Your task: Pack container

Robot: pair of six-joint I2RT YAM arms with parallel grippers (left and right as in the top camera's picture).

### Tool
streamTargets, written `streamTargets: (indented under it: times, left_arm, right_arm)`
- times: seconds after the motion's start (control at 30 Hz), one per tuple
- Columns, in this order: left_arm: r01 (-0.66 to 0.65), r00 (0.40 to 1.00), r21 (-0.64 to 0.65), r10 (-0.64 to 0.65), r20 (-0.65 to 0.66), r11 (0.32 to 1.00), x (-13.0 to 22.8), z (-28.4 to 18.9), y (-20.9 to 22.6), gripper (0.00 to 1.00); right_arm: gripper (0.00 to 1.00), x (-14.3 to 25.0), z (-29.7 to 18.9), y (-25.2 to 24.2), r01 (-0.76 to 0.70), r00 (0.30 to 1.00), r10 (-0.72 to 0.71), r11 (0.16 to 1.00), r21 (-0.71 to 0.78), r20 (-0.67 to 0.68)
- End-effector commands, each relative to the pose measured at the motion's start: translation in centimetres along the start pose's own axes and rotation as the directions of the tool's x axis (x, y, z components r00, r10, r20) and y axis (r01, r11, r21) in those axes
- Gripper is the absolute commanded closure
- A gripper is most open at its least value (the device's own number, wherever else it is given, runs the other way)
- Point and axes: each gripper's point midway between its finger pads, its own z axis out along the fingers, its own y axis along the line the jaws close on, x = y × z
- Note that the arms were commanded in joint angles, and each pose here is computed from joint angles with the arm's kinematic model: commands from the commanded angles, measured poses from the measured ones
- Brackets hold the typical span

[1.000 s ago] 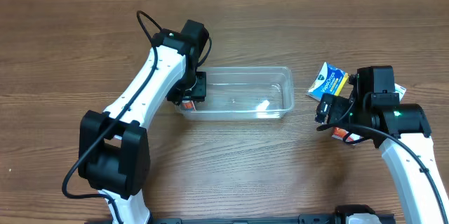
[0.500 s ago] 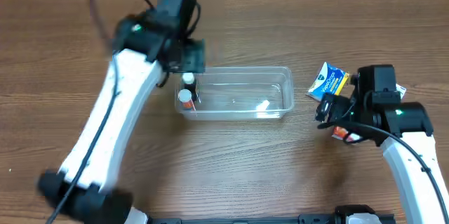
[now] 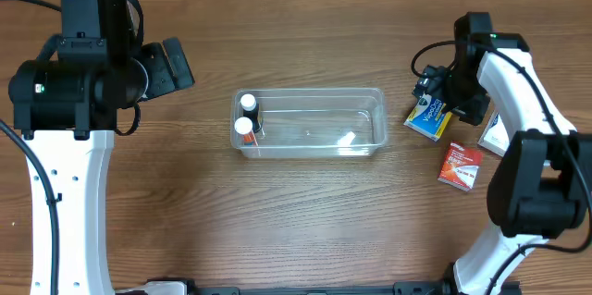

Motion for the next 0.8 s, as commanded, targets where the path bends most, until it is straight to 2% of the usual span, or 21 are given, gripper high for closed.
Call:
streamTargets:
  times: [0.0, 0.17, 0.33, 0.37, 0.43, 0.47, 0.63, 0.7, 0.77]
  left_arm:
    - [-0.028, 1.0, 0.011, 0.028, -0.007, 1.0, 0.0, 0.1, -0.2, 0.0]
    - [-0.029, 1.0, 0.011, 0.029, -0.009, 1.0, 0.0, 0.1, -0.1, 0.0]
    - [-0.029, 1.0, 0.01, 0.029, -0.01, 1.0, 0.0, 0.1, -0.1, 0.0]
    - [-0.029, 1.0, 0.01, 0.029, -0.011, 1.0, 0.1, 0.1, -0.1, 0.0]
    - [-0.029, 0.999, 0.009, 0.029, -0.014, 1.0, 0.1, 0.1, -0.1, 0.0]
    - [-0.029, 0.999, 0.009, 0.029, -0.015, 1.0, 0.1, 0.1, -0.1, 0.0]
    - [-0.029, 0.999, 0.008, 0.029, -0.018, 1.0, 0.2, 0.1, -0.1, 0.0]
    - [-0.029, 0.999, 0.007, 0.029, -0.018, 1.0, 0.2, 0.1, -0.1, 0.0]
    - [-0.029, 0.999, 0.007, 0.029, -0.018, 1.0, 0.2, 0.1, -0.1, 0.0]
  right_arm:
    - [0.0, -0.4, 1.5, -0.1, -0.009, 1.0, 0.009, 1.0, 0.021, -0.014]
    - [0.0, -0.2, 4.8, -0.2, -0.004, 0.998, 0.007, 0.999, 0.047, -0.066]
    - [0.0, -0.3, 5.7, -0.2, -0.004, 0.999, 0.006, 0.999, 0.041, -0.054]
    - [0.04, -0.2, 5.7, -0.2, -0.004, 0.998, 0.006, 0.999, 0.042, -0.057]
    - [0.21, -0.2, 5.7, -0.2, -0.004, 0.998, 0.006, 0.999, 0.043, -0.057]
    - [0.24, -0.2, 5.7, -0.2, -0.004, 0.998, 0.006, 0.999, 0.043, -0.058]
    - [0.3, 0.0, 5.5, -0.3, -0.003, 0.998, 0.006, 0.999, 0.046, -0.064]
    - [0.31, 0.0, 4.5, -0.2, -0.001, 0.998, 0.004, 0.999, 0.044, -0.063]
    - [0.31, -0.3, 1.5, 0.6, 0.024, 1.0, -0.024, 0.999, 0.022, -0.02]
